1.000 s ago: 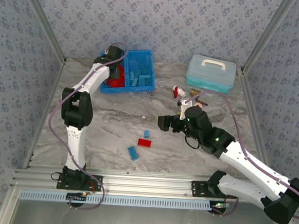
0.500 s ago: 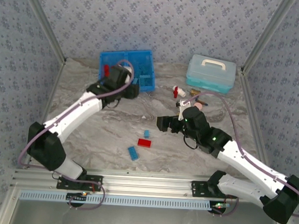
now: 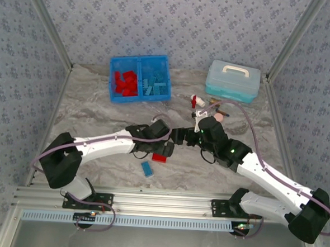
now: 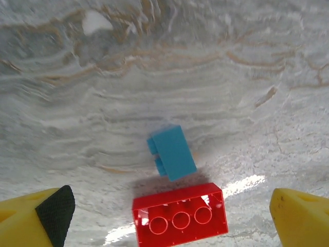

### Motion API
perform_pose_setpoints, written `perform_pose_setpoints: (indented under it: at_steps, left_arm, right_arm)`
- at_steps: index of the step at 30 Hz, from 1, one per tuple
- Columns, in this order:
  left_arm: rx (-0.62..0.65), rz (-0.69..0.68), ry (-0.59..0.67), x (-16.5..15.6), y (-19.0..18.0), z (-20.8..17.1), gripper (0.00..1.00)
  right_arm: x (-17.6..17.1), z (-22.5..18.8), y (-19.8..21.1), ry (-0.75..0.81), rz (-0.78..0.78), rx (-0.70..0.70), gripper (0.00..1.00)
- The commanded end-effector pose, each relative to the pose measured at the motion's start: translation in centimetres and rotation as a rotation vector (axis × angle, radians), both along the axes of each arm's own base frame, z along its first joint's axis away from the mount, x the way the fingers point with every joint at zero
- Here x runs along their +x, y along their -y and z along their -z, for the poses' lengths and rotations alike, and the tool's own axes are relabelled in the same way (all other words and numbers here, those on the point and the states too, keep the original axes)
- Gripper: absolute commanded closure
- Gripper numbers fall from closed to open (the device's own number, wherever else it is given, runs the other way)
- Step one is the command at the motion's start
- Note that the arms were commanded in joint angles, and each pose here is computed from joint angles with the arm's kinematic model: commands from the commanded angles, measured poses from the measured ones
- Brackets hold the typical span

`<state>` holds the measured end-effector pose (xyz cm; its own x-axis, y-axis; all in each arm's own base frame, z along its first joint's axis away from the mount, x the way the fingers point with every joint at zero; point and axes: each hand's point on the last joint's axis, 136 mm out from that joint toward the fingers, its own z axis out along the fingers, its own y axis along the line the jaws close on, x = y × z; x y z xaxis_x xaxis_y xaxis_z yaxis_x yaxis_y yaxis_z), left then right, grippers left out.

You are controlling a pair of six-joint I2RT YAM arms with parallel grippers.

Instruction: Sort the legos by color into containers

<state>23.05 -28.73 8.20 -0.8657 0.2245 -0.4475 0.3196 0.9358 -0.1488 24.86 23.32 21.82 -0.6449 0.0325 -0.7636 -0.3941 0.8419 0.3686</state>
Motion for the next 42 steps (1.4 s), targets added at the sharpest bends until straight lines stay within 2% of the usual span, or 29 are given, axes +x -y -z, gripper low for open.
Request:
perform_pose_setpoints:
  at_steps: [1, 6, 10, 14, 21, 25, 29, 34, 38, 42]
  left_arm:
    - [0.060, -0.043, -0.017, -1.1, -0.2, 2.0, 0.01]
    - [0.207, -0.038, -0.038, -2.5, -1.1, 4.8, 0.01]
    - [0.184, -0.036, -0.085, -3.5, -0.5, 6.3, 0.04]
    - [0.160, -0.053, -0.104, -3.9, -0.5, 7.2, 0.15]
    - [0.165, -0.065, -0.105, -4.0, -0.8, 7.5, 0.49]
    - [0.118, -0.068, -0.061, -3.3, -0.7, 5.5, 0.54]
    - [0.055, -0.084, -0.005, -1.2, -1.3, 1.8, 0.54]
    - [-0.007, -0.131, 0.088, 3.3, -3.5, -2.9, 0.54]
    - [-0.017, -0.185, 0.183, 8.5, -6.3, -7.0, 0.54]
    - [0.075, -0.257, 0.272, 14.5, -10.5, -9.6, 0.54]
  right_arm:
    - [0.1, -0.7, 0.3, 0.011, 0.028, 0.042, 0.00]
    - [-0.1, -0.3, 0.7, 0.007, 0.039, 0.038, 0.00]
    - [-0.1, -0.2, 0.8, 0.008, 0.043, 0.037, 0.00]
    - [-0.1, -0.1, 1.0, 0.006, 0.048, 0.031, 0.00]
    - [-0.2, -0.3, 1.3, 0.009, 0.052, 0.024, 0.00]
    - [-0.3, -0.2, 1.4, 0.004, 0.053, 0.017, 0.00]
    - [-0.5, -0.2, 1.7, 0.001, 0.054, 0.012, 0.00]
    - [-0.6, -0.5, 2.0, 0.008, 0.060, 0.013, 0.00]
    - [-0.7, -0.9, 2.2, 0.017, 0.063, 0.024, 0.00]
    - [-0.9, -0.9, 2.3, 0.017, 0.064, 0.022, 0.00]
